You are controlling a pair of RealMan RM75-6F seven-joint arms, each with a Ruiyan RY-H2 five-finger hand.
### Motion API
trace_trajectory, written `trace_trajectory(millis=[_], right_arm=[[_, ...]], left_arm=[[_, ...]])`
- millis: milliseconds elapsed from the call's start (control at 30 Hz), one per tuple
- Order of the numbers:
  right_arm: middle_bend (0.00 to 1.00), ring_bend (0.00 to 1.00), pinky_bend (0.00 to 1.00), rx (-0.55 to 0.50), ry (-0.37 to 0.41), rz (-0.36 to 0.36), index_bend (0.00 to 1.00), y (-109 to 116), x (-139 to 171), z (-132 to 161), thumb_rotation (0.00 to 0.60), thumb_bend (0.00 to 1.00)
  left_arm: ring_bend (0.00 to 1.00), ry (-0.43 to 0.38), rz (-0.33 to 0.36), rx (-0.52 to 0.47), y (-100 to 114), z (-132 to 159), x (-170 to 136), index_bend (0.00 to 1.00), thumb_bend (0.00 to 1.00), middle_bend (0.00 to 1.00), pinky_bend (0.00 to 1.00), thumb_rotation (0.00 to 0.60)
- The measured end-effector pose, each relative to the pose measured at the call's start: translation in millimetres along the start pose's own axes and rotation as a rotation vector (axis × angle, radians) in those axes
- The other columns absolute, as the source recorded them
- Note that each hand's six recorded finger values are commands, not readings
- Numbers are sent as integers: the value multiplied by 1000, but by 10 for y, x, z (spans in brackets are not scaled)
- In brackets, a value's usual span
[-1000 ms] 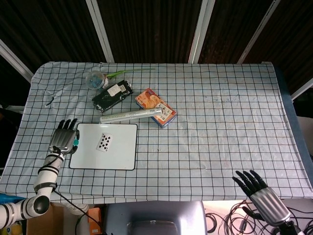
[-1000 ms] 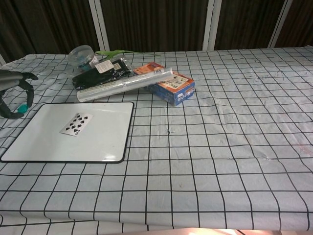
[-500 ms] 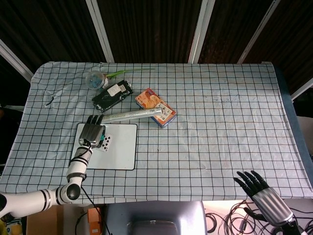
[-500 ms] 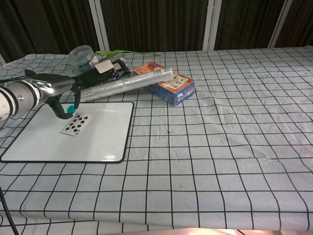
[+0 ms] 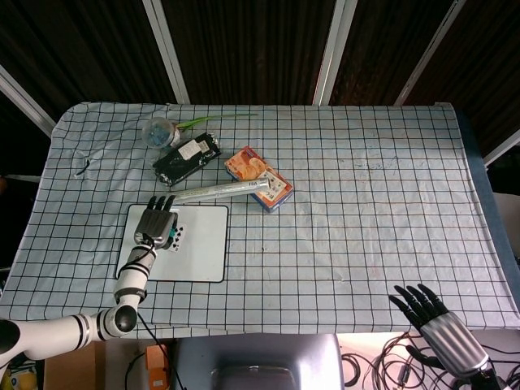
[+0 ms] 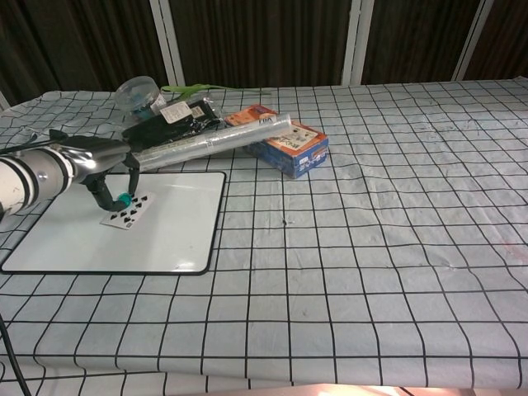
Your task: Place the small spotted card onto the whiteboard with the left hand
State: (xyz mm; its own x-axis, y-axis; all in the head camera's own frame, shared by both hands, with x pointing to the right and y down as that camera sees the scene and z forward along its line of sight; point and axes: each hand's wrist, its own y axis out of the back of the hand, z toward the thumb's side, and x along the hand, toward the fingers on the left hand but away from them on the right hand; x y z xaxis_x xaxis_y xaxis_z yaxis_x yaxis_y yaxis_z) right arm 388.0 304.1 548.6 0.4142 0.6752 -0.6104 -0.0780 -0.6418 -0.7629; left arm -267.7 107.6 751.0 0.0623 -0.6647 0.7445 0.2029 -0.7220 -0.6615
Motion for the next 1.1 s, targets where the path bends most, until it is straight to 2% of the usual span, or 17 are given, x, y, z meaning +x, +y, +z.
trace_trajectory(millis=[233,467,667,867,1100], right_arm=[[0,0,0,0,-2,-2,0,3,3,-6,600,170],[0,0,0,7,-2,0,0,-7,0,-3,600,170],[0,0,0,6,-18,-9,0,5,11,-28,600,170],[0,0,0,5,-46,-22,0,14,16,-65,600,170],[0,0,0,23,-67,-11,0,-45,-47,-56,600,170]], left_arm=[[0,-5,-12,2,-27,39,-5,416,333,14,28,600],[0,-48,10,-9,34,115,-92,197,333,6,32,600],[0,-106,57,2,126,80,-390,22,330,6,31,600],[0,-115,128,2,106,-320,-899,0,330,0,23,600],[0,-62,227,-126,-206,-1017,-1659,0,331,0,0,600]])
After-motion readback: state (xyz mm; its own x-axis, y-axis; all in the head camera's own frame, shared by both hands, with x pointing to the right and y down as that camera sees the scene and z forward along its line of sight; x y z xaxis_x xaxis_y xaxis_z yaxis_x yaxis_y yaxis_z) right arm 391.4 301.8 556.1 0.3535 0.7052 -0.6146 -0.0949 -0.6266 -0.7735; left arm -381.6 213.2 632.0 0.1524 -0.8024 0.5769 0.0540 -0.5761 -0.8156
